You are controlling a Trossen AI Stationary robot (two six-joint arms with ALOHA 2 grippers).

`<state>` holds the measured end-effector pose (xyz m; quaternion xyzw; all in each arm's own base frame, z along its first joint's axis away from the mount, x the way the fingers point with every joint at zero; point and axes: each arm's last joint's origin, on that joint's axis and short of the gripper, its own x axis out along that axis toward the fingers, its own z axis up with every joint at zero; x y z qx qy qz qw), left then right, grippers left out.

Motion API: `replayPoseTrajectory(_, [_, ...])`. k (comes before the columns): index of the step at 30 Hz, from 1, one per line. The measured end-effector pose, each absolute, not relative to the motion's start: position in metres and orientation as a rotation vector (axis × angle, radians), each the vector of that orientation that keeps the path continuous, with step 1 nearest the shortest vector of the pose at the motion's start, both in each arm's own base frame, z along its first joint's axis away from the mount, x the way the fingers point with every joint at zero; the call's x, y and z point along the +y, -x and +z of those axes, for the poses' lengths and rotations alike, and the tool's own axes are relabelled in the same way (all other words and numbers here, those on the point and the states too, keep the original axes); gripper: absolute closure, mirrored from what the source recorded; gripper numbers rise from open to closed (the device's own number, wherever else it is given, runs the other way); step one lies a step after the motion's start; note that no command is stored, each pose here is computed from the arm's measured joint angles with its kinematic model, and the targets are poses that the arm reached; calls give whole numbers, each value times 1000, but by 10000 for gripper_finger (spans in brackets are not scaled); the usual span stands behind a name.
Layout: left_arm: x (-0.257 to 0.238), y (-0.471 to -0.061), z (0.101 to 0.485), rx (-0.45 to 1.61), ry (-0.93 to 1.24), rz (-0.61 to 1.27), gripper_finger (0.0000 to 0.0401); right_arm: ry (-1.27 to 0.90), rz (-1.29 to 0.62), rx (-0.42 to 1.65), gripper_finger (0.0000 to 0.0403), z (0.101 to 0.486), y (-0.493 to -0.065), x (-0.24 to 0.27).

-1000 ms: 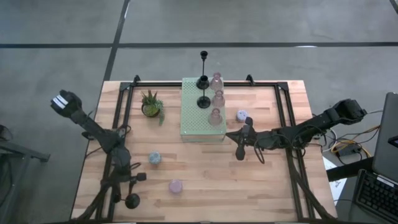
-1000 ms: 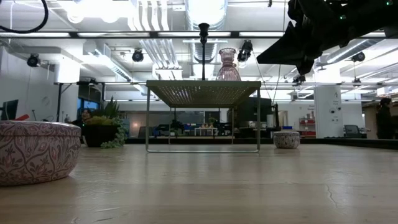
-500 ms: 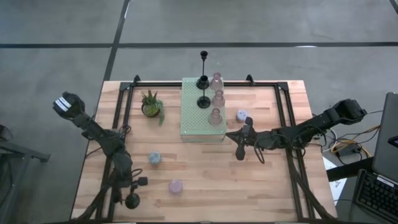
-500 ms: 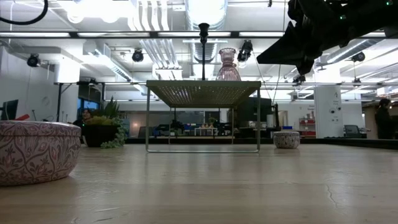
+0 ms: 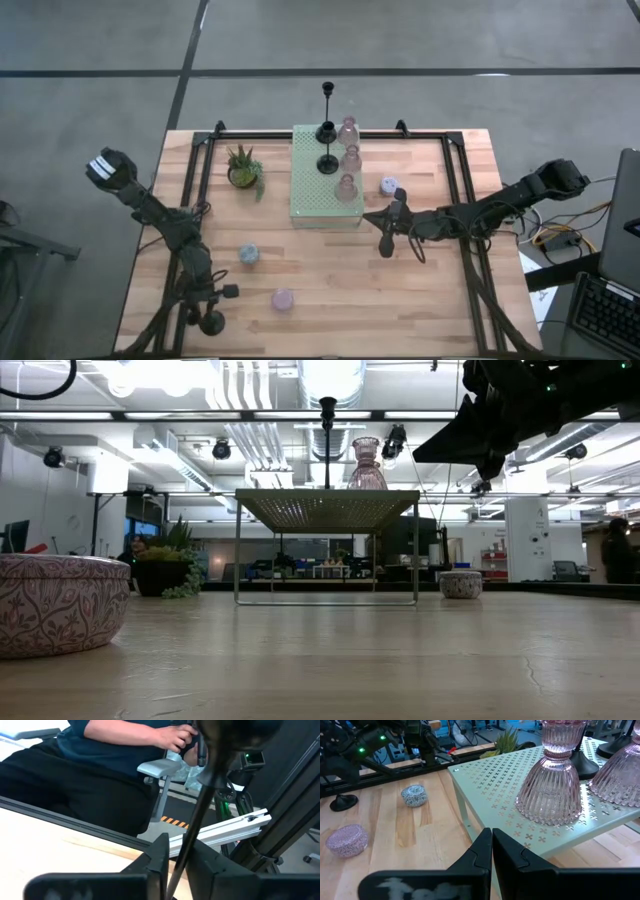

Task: Pick & Place candle stick holders
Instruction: Put the black candle holder on the shelf aligned with the other black candle holder

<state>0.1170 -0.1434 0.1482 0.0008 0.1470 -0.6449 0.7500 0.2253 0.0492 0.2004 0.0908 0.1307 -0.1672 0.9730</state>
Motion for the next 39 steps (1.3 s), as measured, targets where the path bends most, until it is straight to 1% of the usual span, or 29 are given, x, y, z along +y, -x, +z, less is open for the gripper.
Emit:
replayPoseTrajectory(7, [-144, -118, 149, 303, -4, -1379, 384, -183, -338, 264, 394, 200, -225, 49])
replayPoseTrajectory(13, [-144, -119, 150, 286, -13, -1357, 384, -183, -337, 264, 394, 200, -225, 49])
replayPoseTrajectory(23, [-143, -127, 160, 153, -19, -1127, 384, -183, -338, 264, 394, 200, -225, 49])
replayPoseTrajectory(27, [-142, -130, 165, 107, 14, -1014, 384, -183, -338, 264, 394, 200, -225, 49])
replayPoseTrajectory(33, [-140, -133, 170, 47, 17, -898, 384, -183, -337, 264, 394, 200, -225, 49])
replayPoseTrajectory(39, [-137, -135, 185, -124, 16, -788, 384, -183, -337, 264, 394, 200, -225, 49])
